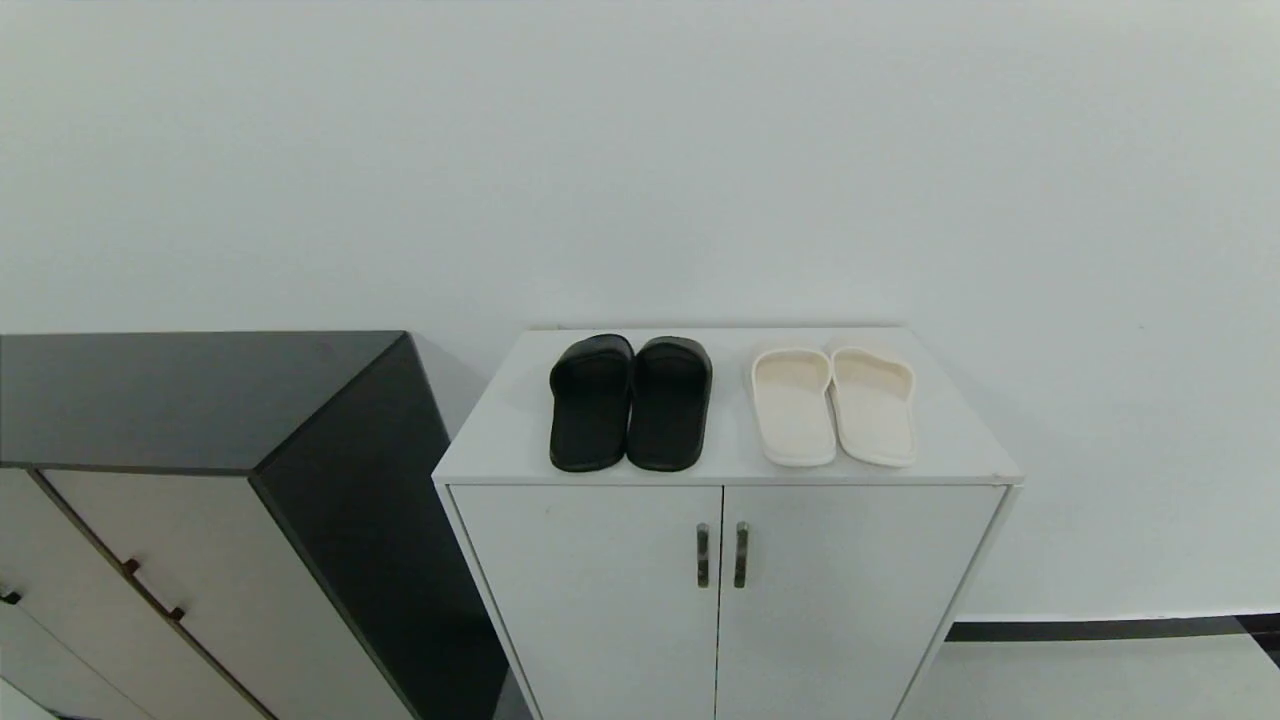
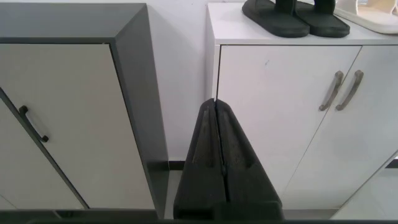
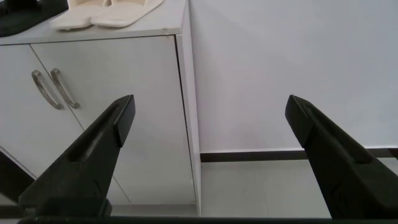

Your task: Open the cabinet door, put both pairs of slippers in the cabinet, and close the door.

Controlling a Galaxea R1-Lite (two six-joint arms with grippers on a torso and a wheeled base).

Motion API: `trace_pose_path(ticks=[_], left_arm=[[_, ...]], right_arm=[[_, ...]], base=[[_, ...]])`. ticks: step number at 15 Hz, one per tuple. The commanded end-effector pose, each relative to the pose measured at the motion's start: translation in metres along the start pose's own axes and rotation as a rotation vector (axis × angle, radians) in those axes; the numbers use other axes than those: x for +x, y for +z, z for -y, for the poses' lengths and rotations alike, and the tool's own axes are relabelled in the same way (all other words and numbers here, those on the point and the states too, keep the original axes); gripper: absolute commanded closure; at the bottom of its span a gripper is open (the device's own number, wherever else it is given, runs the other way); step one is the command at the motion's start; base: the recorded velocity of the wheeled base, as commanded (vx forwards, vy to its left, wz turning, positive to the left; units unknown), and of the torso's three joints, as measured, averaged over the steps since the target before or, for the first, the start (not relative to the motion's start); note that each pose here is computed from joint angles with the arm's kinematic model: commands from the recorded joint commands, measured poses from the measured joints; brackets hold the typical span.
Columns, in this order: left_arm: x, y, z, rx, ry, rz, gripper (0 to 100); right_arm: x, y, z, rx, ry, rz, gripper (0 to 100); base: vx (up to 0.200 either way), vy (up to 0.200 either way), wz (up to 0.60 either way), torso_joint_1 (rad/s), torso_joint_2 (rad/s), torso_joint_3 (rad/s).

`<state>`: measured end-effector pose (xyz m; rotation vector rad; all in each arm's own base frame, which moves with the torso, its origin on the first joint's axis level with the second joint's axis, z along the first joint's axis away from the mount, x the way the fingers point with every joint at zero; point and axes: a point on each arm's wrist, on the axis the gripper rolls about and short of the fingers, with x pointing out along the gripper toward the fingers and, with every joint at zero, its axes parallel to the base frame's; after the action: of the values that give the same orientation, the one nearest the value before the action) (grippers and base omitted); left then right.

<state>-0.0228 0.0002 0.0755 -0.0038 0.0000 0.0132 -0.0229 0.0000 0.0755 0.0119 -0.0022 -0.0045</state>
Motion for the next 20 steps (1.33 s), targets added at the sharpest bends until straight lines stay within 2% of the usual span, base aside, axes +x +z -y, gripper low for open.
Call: trace_pose_path(ticks=[1, 6, 12, 13, 14, 15, 16, 17, 18, 19, 20], left_arm=[[0.000, 0.000, 0.000, 0.001, 0.001, 0.000, 100], [0.000, 0.000, 0.000, -0.001, 0.001, 0.000, 100], [0.000, 0.000, 0.000, -0.001, 0.001, -0.002, 100], [0.000, 0.000, 0.000, -0.001, 0.001, 0.000, 100], [0.000, 0.000, 0.000, -0.002, 0.001, 0.000, 100], [0.000, 0.000, 0.000, 0.001, 0.001, 0.000, 100], [0.000, 0.000, 0.000, 0.002, 0.001, 0.000, 100], [0.000, 0.000, 0.000, 0.001, 0.001, 0.000, 100], [0.000, 0.000, 0.000, 0.001, -0.001, 0.000, 100], [0.000, 0.000, 0.000, 0.005, -0.001, 0.000, 100], [0.000, 0.000, 0.000, 0.007, -0.002, -0.002, 100]], right_arm=[[0.000, 0.000, 0.000, 0.002, 0.001, -0.001, 0], [0.000, 0.000, 0.000, 0.002, 0.000, -0.001, 0], [0.000, 0.000, 0.000, -0.003, -0.005, -0.001, 0], [-0.004, 0.017, 0.000, 0.006, -0.023, 0.086, 0], [-0.020, 0.087, 0.001, 0.070, -0.057, 0.270, 0], [-0.019, 0.117, 0.001, 0.079, -0.064, 0.234, 0], [-0.006, 0.133, -0.002, 0.029, 0.033, 0.095, 0], [0.019, 0.134, -0.006, 0.019, 0.178, -0.047, 0], [0.044, 0.136, -0.008, 0.027, 0.256, -0.135, 0], [0.071, 0.137, -0.009, 0.038, 0.291, -0.204, 0], [0.094, 0.139, -0.013, 0.036, 0.341, -0.220, 0]], base=[[0.000, 0.000, 0.00, 0.000, 0.00, 0.000], [0.000, 0.000, 0.00, 0.000, 0.00, 0.000], [0.200, 0.000, 0.00, 0.002, 0.00, 0.003], [0.000, 0.000, 0.00, 0.000, 0.00, 0.000], [0.000, 0.000, 0.00, 0.000, 0.00, 0.000], [0.000, 0.000, 0.00, 0.000, 0.00, 0.000], [0.000, 0.000, 0.00, 0.000, 0.00, 0.000], [0.000, 0.000, 0.00, 0.000, 0.00, 0.000], [0.000, 0.000, 0.00, 0.000, 0.00, 0.000], [0.000, 0.000, 0.00, 0.000, 0.00, 0.000], [0.000, 0.000, 0.00, 0.000, 0.00, 0.000]])
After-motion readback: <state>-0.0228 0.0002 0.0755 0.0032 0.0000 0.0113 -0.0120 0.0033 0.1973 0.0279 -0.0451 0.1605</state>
